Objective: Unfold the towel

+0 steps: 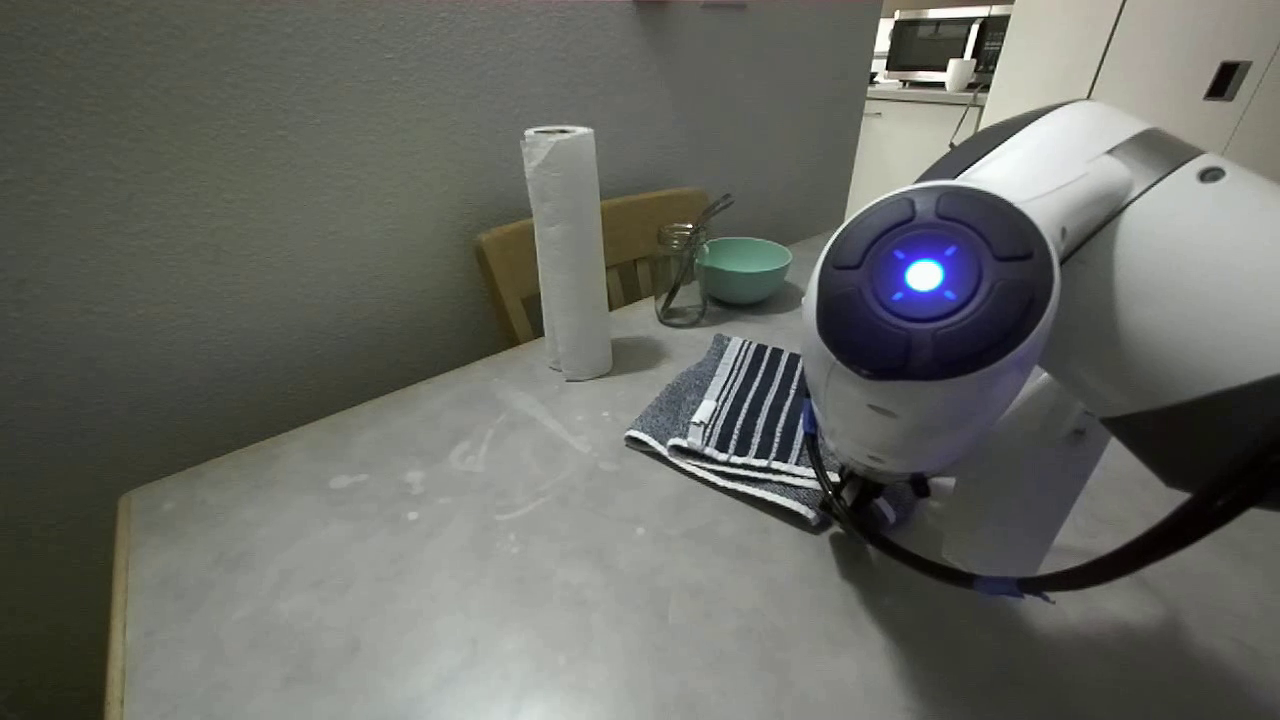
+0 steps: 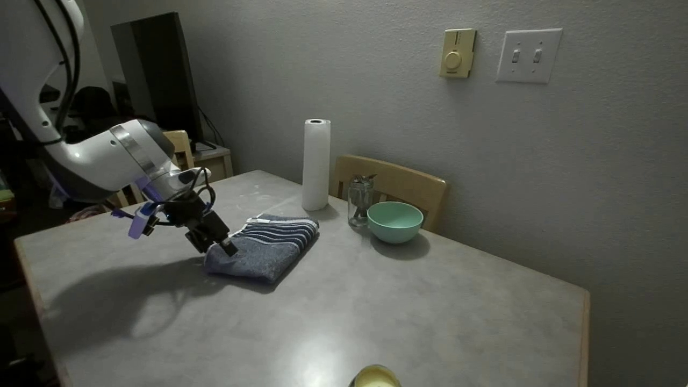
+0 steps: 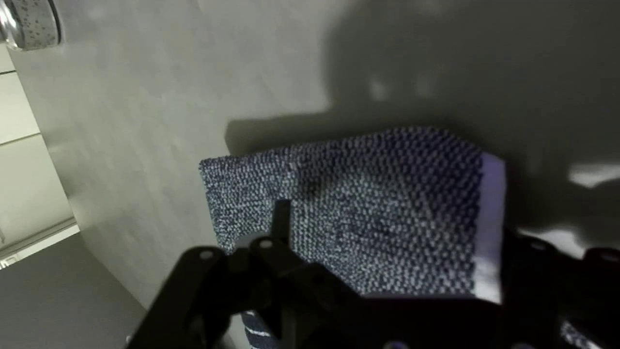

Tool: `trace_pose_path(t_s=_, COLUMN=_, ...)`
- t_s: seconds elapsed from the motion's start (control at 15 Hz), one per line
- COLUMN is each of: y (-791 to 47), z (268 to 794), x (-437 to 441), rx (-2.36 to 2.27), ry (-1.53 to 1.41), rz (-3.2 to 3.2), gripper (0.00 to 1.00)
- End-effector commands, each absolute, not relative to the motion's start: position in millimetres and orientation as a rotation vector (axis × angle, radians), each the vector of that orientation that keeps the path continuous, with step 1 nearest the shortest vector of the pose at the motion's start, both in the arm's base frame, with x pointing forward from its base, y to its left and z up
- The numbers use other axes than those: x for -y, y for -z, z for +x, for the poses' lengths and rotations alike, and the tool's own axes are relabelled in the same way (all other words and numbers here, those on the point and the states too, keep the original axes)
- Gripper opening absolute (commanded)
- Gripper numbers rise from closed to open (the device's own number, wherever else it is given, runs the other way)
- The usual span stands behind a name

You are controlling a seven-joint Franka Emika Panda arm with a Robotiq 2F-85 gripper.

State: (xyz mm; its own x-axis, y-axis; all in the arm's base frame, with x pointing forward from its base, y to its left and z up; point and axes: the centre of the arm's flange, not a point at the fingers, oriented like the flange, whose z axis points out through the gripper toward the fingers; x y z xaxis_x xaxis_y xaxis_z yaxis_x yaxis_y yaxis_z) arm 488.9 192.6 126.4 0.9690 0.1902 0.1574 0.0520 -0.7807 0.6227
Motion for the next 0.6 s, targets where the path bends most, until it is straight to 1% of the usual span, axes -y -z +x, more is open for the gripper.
trace_pose_path(t_s=0.0, y=-122, z=484, x=-187, rx=-0.199, ry=-0.266, rz=2.485, gripper=0.55)
trace_pose_path(t_s=0.13, y=-121, z=482, x=-195, rx=-0.214, ry=-0.253, rz=2.511, gripper=0.39)
trace_pose_path(t_s=0.2, y=-122, z=480, x=-199, rx=-0.221, ry=-0.244, rz=2.534, gripper=0.34)
trace_pose_path(t_s=0.27, y=-122, z=479, x=-203, rx=-0.231, ry=-0.233, rz=2.565, gripper=0.25)
trace_pose_path(t_s=0.33, y=-123, z=478, x=-207, rx=-0.245, ry=-0.225, rz=2.592, gripper=0.20)
trace_pose_path(t_s=0.4, y=-124, z=478, x=-212, rx=-0.262, ry=-0.212, rz=2.630, gripper=0.12)
trace_pose_path(t_s=0.53, y=-125, z=477, x=-221, rx=-0.309, ry=-0.185, rz=2.710, gripper=0.00)
